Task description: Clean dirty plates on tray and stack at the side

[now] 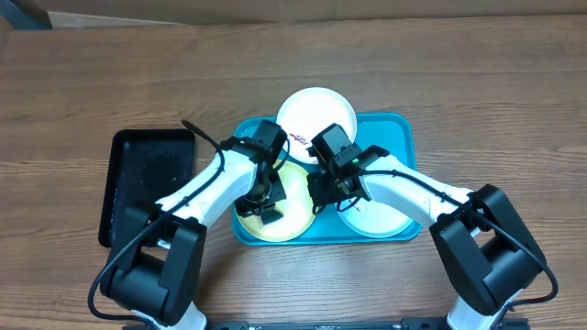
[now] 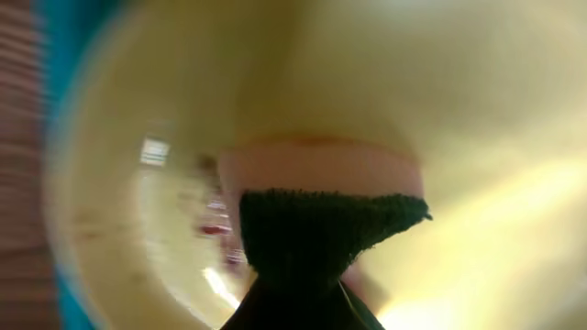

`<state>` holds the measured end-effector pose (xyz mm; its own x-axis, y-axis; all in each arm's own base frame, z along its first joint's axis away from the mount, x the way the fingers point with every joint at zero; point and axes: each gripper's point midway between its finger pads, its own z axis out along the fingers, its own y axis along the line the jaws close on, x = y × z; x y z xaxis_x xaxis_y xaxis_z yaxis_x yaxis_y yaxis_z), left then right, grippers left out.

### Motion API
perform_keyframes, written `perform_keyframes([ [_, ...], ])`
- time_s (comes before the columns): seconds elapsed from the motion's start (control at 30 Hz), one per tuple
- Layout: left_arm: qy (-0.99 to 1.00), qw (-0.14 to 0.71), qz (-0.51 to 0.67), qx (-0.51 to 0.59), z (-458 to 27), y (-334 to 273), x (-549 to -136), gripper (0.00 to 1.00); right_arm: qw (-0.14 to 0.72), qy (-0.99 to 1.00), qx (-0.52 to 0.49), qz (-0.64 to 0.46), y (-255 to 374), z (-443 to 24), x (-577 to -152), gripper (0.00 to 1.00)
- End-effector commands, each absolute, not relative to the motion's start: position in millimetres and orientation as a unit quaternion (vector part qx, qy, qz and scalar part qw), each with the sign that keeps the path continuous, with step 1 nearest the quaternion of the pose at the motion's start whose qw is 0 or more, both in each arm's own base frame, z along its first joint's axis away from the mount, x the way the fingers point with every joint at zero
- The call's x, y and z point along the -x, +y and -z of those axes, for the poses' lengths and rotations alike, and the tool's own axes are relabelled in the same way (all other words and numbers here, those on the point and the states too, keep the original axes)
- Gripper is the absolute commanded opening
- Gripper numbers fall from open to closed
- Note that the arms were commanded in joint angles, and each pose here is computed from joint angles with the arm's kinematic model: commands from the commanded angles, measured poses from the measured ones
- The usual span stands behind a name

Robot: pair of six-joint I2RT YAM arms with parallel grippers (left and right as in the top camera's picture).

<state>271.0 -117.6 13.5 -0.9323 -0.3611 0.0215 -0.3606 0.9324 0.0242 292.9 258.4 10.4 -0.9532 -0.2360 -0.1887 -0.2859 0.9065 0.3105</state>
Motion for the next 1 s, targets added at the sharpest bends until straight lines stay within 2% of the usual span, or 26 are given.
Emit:
perform_keyframes([
  [0.0,-0.972,-0.035,0.119,-0.200,-22,-72,-286,0.04,0.075,0.977,0.130,-0.154,251,-7,-295,0.09],
  [0.13,-0.969,-0.048,0.142,-0.198,-43,-67,-296,0.04,0.076,0.977,0.130,-0.154,251,-7,-295,0.09],
  [0.27,-0.972,-0.047,0.112,-0.199,-59,-80,-306,0.04,0.076,0.977,0.130,-0.154,251,-7,-295,0.09],
  [0.37,-0.984,-0.030,0.035,-0.171,-63,-110,-312,0.04,0.076,0.977,0.130,-0.154,251,-7,-295,0.09],
  [0.53,-0.983,0.006,-0.171,-0.059,-65,-188,-311,0.04,0.076,0.977,0.130,-0.154,251,-7,-295,0.09],
  [0.97,-0.986,0.029,-0.143,-0.083,-11,-165,-282,0.04,0.076,0.977,0.130,-0.154,251,-7,-295,0.09],
])
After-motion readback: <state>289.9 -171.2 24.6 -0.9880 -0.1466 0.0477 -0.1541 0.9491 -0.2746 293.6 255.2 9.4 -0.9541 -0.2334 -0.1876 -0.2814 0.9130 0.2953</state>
